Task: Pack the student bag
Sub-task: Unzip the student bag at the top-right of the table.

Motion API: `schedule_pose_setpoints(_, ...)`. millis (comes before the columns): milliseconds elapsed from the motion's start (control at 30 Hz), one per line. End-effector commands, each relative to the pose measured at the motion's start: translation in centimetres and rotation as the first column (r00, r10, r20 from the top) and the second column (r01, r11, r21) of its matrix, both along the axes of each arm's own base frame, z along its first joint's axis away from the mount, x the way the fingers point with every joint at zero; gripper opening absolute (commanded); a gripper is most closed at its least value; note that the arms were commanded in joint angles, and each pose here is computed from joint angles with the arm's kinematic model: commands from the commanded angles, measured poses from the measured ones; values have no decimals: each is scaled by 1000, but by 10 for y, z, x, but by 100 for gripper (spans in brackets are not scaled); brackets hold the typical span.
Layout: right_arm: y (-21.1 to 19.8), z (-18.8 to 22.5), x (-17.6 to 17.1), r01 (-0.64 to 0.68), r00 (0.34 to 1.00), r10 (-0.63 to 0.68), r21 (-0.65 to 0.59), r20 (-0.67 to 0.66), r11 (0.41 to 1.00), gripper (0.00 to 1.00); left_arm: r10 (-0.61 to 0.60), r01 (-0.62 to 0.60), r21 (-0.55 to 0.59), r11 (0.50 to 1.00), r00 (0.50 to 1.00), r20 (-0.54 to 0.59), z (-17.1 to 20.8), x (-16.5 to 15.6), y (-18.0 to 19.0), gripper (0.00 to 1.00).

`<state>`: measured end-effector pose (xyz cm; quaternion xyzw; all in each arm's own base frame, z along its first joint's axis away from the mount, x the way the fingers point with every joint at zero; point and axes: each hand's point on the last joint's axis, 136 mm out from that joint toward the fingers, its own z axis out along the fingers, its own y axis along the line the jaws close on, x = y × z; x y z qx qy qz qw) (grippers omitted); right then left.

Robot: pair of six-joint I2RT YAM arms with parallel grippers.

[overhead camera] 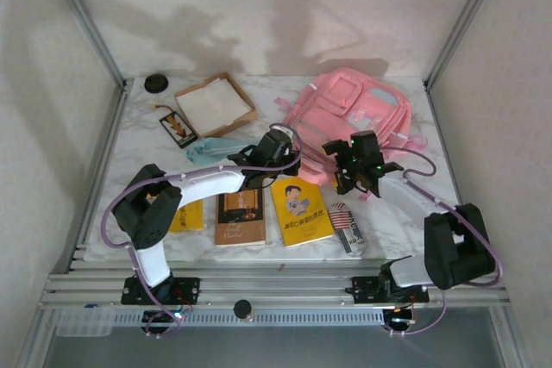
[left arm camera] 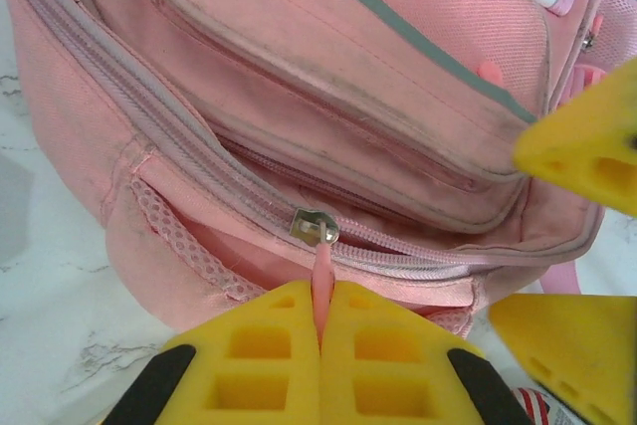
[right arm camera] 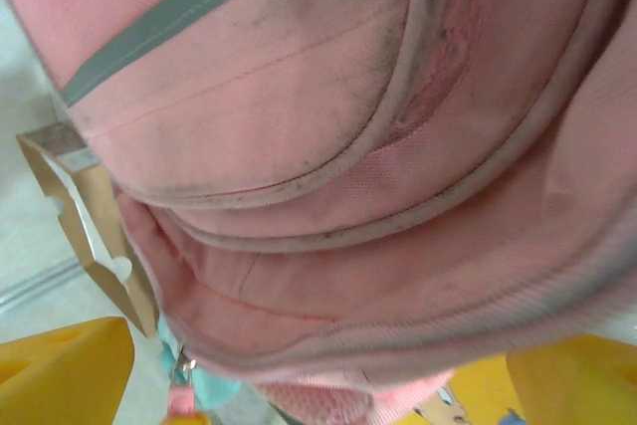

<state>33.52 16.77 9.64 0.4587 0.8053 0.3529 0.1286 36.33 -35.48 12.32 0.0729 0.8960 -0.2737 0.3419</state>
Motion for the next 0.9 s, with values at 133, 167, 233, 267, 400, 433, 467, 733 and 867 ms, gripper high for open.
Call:
schedule_pose_setpoints(133, 5, -24, 27, 102, 994, -103, -22, -43, 995, 68, -7, 9, -36, 999, 999, 42, 22, 4, -14, 0)
schedule_pose_setpoints(167, 2, -28, 27, 94, 994, -97, -54, -47, 994, 58, -1, 3, -30, 1000, 999, 41, 22, 5, -13, 0)
schedule_pose_setpoints(233, -6, -33, 27, 94, 993, -100, -106, -54, 990, 41, 22, -22, -3, 1000, 999, 48, 20, 7, -7, 0)
schedule_pose_setpoints(267, -11, -36, 27, 87, 994, -94, -130, -51, 988, 34, 39, -40, 14, 999, 998, 52, 19, 9, -3, 0)
schedule_pose_setpoints(400, -37, -48, 26, 47, 994, -67, -214, -85, 976, 3, 67, -71, 75, 995, 996, 56, 12, 12, 8, 0)
schedule_pose_setpoints(433, -44, -48, 26, 38, 995, -59, -237, -82, 971, 0, 75, -80, 95, 992, 996, 58, 11, 13, 11, 0)
schedule_pose_setpoints(467, -53, -48, 24, 22, 996, -44, -266, -78, 964, 0, 93, -100, 118, 988, 994, 61, 10, 15, 17, 0)
schedule_pose_setpoints(733, -112, -50, 16, -105, 993, 76, -373, -90, 922, 0, 235, -246, 154, 957, 968, 91, 11, 44, 66, 0)
schedule_pose_setpoints(867, -153, -38, 21, -71, 997, 49, -424, -62, 903, 0, 272, -290, 195, 937, 955, 115, 5, 59, 86, 0)
